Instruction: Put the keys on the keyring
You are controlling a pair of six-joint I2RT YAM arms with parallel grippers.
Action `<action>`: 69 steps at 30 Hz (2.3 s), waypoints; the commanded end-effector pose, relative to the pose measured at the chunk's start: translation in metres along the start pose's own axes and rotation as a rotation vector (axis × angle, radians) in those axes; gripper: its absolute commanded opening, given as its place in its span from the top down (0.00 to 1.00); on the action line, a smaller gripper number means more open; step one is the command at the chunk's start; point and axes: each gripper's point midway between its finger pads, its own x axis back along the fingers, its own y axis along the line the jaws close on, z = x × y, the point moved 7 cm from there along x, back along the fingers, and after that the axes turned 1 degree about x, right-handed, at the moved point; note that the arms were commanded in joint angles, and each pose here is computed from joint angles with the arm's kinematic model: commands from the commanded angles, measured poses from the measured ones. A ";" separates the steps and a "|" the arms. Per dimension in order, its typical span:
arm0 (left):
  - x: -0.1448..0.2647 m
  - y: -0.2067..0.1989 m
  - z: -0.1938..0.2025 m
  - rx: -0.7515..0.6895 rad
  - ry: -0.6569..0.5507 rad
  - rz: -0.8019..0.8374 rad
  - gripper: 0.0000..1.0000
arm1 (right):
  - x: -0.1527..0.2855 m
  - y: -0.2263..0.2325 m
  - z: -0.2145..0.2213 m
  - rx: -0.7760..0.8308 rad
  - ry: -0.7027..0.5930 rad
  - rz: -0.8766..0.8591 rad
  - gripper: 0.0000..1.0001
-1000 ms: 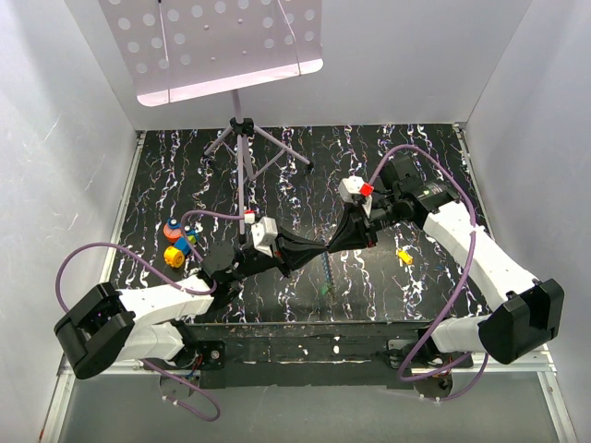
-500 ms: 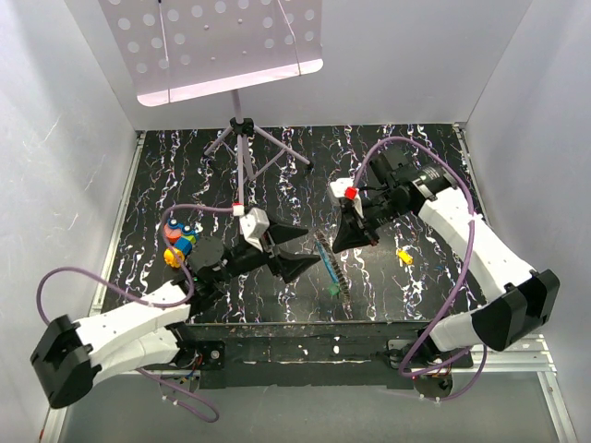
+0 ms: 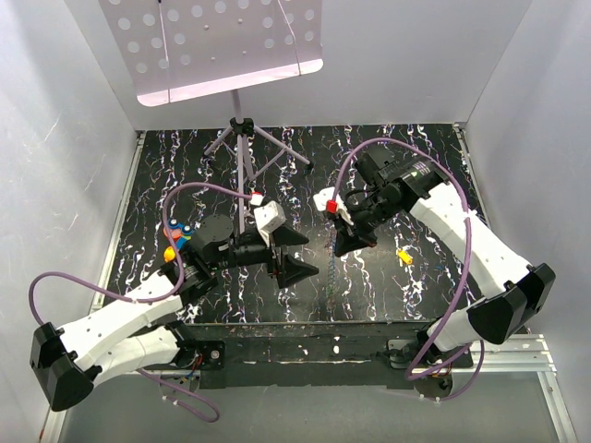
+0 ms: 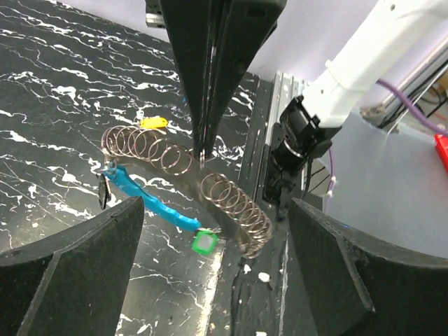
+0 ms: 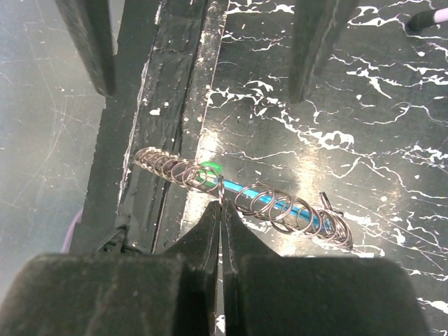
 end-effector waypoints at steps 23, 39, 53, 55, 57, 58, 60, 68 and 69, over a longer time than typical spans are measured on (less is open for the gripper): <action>-0.029 0.008 0.020 -0.206 -0.042 0.069 0.55 | -0.007 0.028 -0.006 -0.160 0.057 -0.115 0.99; -0.035 0.005 0.026 -0.184 -0.041 0.063 0.73 | -0.010 0.021 -0.007 -0.186 0.062 -0.096 0.99; -0.042 0.006 0.029 -0.171 -0.022 0.061 0.90 | -0.011 0.019 -0.009 -0.195 0.059 -0.098 0.99; -0.041 0.005 0.029 -0.172 -0.022 0.058 0.94 | -0.011 0.020 -0.009 -0.196 0.058 -0.100 0.99; -0.041 0.006 0.030 -0.171 -0.017 0.054 1.00 | -0.011 0.020 -0.009 -0.198 0.057 -0.102 0.99; -0.041 0.006 0.029 -0.175 -0.017 0.054 1.00 | -0.011 0.020 -0.010 -0.194 0.053 -0.101 0.99; -0.041 0.006 0.030 -0.173 -0.008 0.051 1.00 | -0.011 0.021 -0.010 -0.194 0.048 -0.110 0.99; -0.019 0.007 0.025 -0.223 -0.110 -0.029 1.00 | 0.004 0.037 -0.022 -0.152 -0.057 -0.162 0.52; -0.014 0.004 0.026 -0.229 -0.130 -0.024 1.00 | 0.008 0.037 -0.023 -0.146 -0.068 -0.157 0.50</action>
